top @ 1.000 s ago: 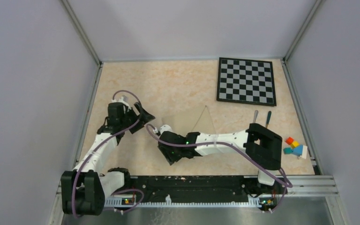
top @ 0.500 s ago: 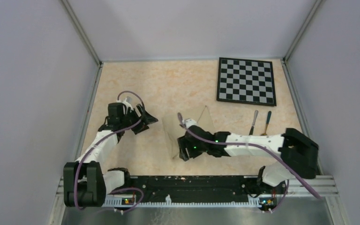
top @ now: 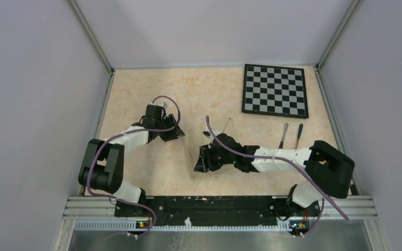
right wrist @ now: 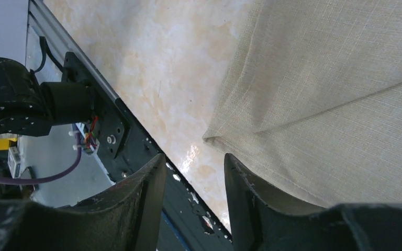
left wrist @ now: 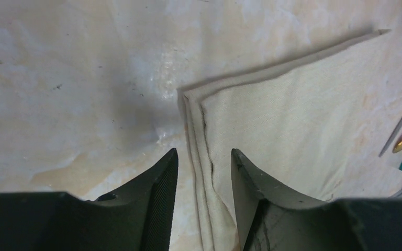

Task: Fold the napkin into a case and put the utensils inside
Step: Smooth out the upper triangle-folded napkin at the center of the board.

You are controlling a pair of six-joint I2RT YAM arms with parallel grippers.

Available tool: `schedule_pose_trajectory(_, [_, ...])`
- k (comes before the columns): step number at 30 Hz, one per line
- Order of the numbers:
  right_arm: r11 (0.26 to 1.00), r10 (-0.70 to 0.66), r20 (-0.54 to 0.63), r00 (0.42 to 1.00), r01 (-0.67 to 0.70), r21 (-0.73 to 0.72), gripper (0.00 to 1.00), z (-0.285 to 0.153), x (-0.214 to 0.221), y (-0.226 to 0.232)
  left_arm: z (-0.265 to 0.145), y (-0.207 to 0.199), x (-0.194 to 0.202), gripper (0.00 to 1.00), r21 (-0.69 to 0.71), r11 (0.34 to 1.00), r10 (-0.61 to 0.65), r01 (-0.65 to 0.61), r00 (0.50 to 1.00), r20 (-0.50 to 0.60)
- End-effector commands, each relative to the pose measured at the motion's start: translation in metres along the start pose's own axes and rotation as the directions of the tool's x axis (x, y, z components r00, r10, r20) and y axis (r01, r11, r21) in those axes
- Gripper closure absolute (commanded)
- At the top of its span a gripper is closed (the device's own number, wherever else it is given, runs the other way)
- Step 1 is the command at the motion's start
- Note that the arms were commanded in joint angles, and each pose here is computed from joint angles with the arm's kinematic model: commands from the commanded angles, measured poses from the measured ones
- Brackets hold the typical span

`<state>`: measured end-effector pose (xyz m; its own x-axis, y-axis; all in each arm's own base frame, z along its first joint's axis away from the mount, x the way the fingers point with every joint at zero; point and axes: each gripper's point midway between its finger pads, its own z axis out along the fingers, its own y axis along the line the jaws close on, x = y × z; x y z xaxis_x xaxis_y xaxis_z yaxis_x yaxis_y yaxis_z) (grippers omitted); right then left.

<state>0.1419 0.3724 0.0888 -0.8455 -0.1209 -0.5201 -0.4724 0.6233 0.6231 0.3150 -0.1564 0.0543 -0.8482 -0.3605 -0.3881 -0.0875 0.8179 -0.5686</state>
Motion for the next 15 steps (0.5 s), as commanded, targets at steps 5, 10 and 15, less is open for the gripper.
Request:
schedule_pose_trajectory(5, [0.997,-0.034,-0.007,0.999,0.033,-0.071,0.49,0.026,-0.009,0.02,0.027,0.001,-0.009,0.47,-0.033,0.996,0.08,-0.08,0.997,0.006])
schedule_pose_trajectory(10, [0.996,-0.068,-0.038,0.997,0.066,-0.063,0.51,0.04,-0.001,0.023,0.04,0.019,0.002,0.53,-0.105,0.993,0.054,-0.057,0.998,-0.031])
schedule_pose_trajectory(15, [0.995,-0.069,-0.062,0.996,0.065,-0.07,0.56,0.048,0.01,0.022,0.045,0.034,0.008,0.62,-0.165,0.986,0.02,-0.027,0.999,-0.045])
